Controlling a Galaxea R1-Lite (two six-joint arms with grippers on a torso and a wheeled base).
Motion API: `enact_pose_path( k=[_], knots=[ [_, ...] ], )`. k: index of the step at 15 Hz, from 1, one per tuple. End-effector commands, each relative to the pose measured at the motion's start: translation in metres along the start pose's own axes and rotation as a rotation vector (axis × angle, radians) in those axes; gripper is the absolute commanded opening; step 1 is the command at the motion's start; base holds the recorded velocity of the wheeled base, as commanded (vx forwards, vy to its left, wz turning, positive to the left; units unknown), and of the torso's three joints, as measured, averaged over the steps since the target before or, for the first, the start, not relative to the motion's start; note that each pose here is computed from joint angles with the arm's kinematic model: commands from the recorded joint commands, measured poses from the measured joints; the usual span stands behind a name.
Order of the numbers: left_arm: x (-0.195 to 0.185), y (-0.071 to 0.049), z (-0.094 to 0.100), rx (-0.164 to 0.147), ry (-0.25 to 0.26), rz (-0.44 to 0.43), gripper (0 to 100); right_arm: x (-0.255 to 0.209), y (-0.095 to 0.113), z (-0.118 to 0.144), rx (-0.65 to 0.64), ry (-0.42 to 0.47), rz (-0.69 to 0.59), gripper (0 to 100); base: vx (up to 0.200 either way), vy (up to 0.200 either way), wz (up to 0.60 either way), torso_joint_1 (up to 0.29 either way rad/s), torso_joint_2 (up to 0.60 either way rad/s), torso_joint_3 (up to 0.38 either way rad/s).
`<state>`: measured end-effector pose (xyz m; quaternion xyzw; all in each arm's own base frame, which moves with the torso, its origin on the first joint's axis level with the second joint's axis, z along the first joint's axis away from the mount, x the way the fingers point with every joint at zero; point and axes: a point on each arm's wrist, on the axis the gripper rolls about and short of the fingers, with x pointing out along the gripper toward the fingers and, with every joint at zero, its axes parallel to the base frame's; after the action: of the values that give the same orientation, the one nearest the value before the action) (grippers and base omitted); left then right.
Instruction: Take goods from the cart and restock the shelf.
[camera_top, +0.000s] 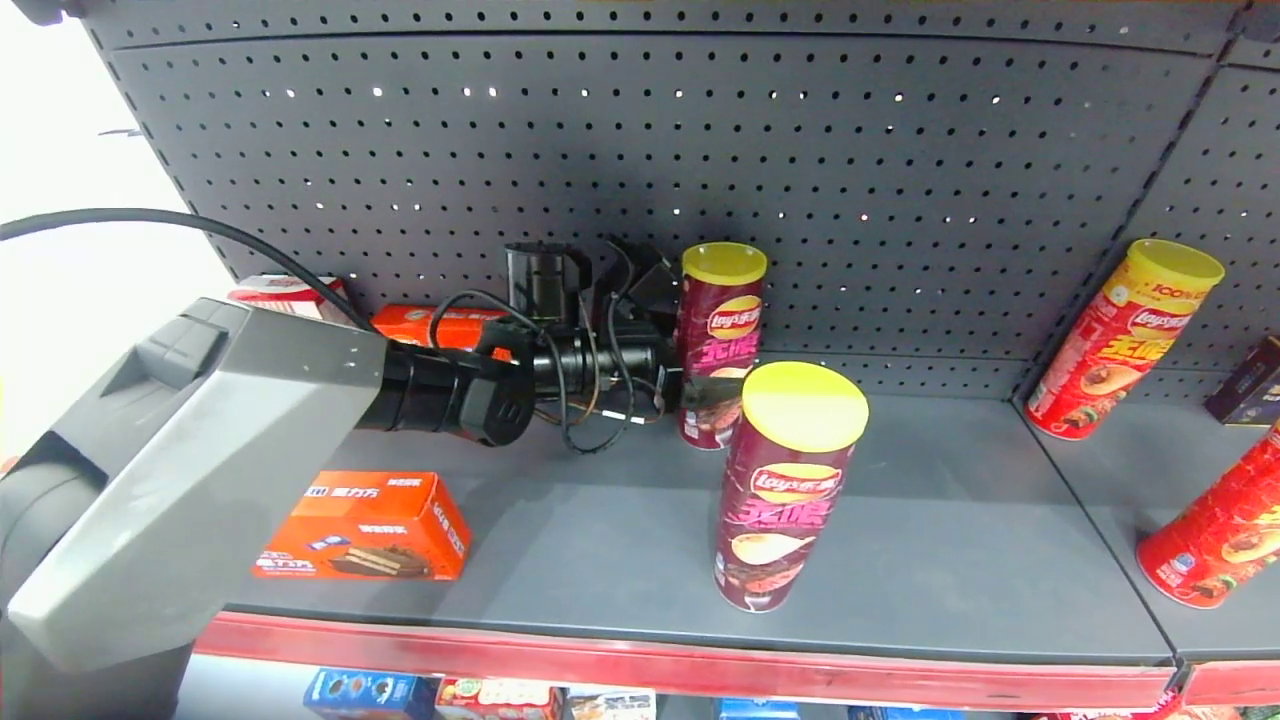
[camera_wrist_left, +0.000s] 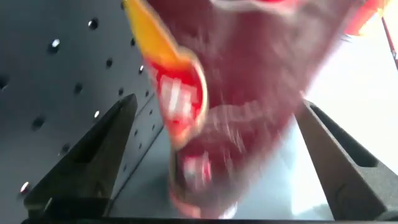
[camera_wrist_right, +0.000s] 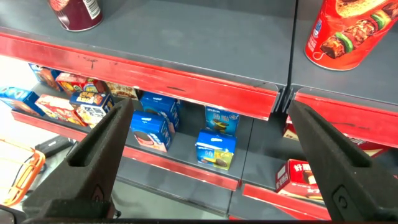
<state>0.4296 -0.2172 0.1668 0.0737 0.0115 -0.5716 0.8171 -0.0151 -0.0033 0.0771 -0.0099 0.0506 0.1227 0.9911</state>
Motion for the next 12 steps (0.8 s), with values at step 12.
enact_pose_path(
  k=[12],
  knots=[
    [-0.06, -0.028, 0.035, 0.137, 0.242, 0.255, 100, 0.0, 0.0, 0.0, -0.001, 0.003, 0.001, 100, 0.0, 0.0, 0.0, 0.0, 0.0, 0.0]
  ],
)
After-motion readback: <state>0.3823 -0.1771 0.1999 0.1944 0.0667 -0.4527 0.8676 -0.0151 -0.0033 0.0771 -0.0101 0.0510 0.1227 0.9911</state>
